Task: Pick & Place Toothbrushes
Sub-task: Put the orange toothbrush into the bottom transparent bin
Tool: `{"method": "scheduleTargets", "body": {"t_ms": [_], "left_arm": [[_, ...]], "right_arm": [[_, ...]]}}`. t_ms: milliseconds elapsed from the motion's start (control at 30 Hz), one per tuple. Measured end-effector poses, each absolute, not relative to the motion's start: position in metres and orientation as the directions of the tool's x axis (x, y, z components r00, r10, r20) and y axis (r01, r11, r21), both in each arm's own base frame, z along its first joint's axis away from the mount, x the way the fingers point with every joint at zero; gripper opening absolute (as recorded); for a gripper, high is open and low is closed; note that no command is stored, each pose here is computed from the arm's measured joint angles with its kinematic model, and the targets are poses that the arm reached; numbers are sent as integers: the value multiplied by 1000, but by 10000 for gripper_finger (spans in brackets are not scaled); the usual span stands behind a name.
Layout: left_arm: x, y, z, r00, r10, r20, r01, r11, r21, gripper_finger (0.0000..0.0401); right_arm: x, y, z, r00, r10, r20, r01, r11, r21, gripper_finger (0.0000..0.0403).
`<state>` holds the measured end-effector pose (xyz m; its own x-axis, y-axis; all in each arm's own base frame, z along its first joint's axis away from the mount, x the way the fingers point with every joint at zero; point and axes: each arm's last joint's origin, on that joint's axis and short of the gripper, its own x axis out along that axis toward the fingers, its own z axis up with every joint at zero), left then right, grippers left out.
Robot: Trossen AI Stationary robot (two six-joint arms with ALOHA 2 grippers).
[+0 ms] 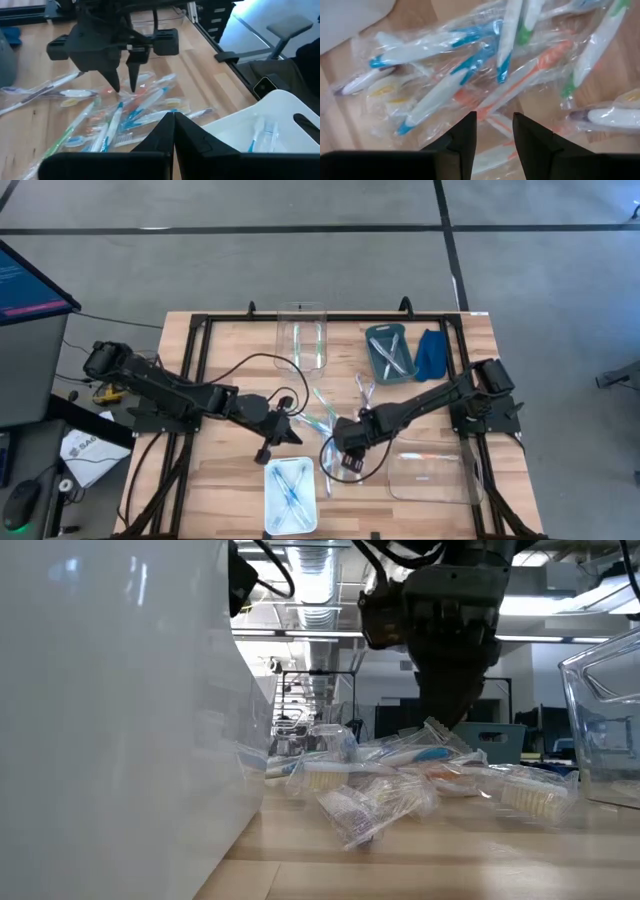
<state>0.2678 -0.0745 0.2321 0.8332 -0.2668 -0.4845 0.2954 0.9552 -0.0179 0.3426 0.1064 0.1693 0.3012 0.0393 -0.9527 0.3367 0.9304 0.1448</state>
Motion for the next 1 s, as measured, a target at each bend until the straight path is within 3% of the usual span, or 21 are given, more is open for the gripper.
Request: {"method": "scheduleTargets", "body": {"t_ms": [167,600,1000], "left_arm": [[268,-74,232,839,-253,-481,295,955,12,2],[269,-71,232,846,-230,-480,270,963,15,2],[269,-71,233,847,-230,-478,260,966,-5,2]], "right_arm": [[343,107,167,295,38,-955,344,928,143,135],[343,116,168,333,38,-942,355,921,163,238],[340,129,169,368,-24,-930,394,910,132,222]]}}
